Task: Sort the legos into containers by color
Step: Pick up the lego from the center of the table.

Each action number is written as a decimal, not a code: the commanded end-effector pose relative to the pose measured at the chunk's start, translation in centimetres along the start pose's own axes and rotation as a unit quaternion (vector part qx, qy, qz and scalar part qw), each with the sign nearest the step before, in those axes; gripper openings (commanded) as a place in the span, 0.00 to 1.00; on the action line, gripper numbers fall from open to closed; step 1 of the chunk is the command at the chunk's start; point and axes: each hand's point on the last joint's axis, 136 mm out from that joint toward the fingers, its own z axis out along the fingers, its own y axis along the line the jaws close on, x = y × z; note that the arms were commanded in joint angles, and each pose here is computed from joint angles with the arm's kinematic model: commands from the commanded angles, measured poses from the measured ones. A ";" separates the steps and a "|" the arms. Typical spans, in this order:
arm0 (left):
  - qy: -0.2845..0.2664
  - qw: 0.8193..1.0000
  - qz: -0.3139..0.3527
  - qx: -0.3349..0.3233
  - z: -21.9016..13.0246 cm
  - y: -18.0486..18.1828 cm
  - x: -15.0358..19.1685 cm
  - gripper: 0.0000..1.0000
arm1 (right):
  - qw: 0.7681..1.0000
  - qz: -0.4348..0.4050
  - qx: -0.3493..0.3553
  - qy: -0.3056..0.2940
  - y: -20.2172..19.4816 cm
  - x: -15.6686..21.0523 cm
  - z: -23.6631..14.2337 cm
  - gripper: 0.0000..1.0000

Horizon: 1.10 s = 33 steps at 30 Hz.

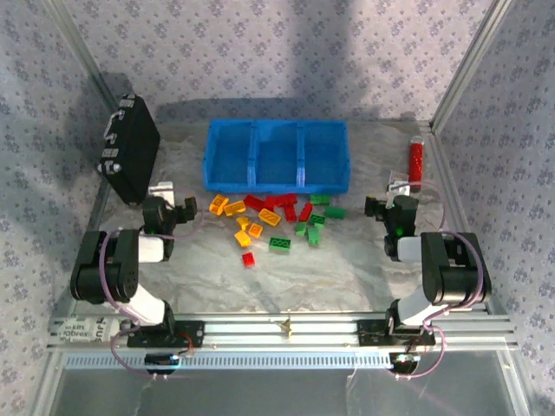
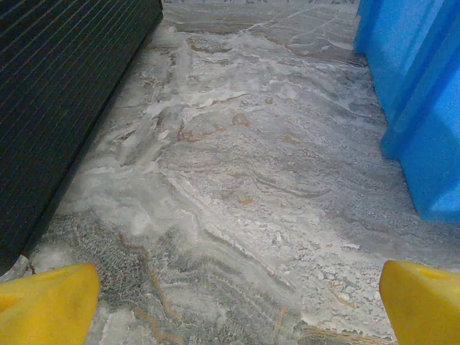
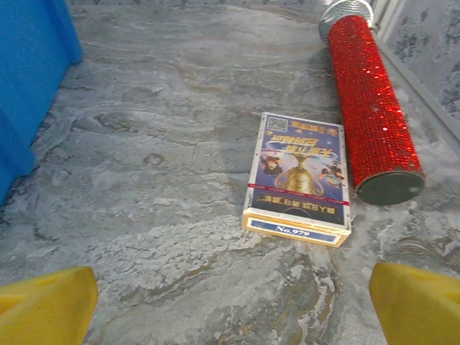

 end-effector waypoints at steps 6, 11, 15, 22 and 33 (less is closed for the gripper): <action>-0.016 1.000 0.005 0.009 0.0 -0.3 -1.3 1.00 | 0.999 -0.006 -0.032 -0.001 1.0 -0.5 0.1 0.99; -0.016 1.000 0.005 0.009 0.0 -0.3 -1.3 1.00 | 0.999 -0.006 -0.033 -0.001 1.0 -0.4 0.1 0.99; -0.016 1.000 0.004 0.009 0.0 -0.3 -1.3 1.00 | 0.999 -0.005 -0.032 0.000 1.0 -0.4 0.1 0.99; -0.016 1.000 0.004 0.010 0.0 -0.3 -1.3 1.00 | 0.999 -0.005 -0.032 -0.001 1.0 -0.4 0.1 0.99; -0.016 1.000 0.001 0.000 0.0 0.0 -1.3 1.00 | 0.999 -0.005 -0.033 -0.001 1.0 -0.4 0.1 0.99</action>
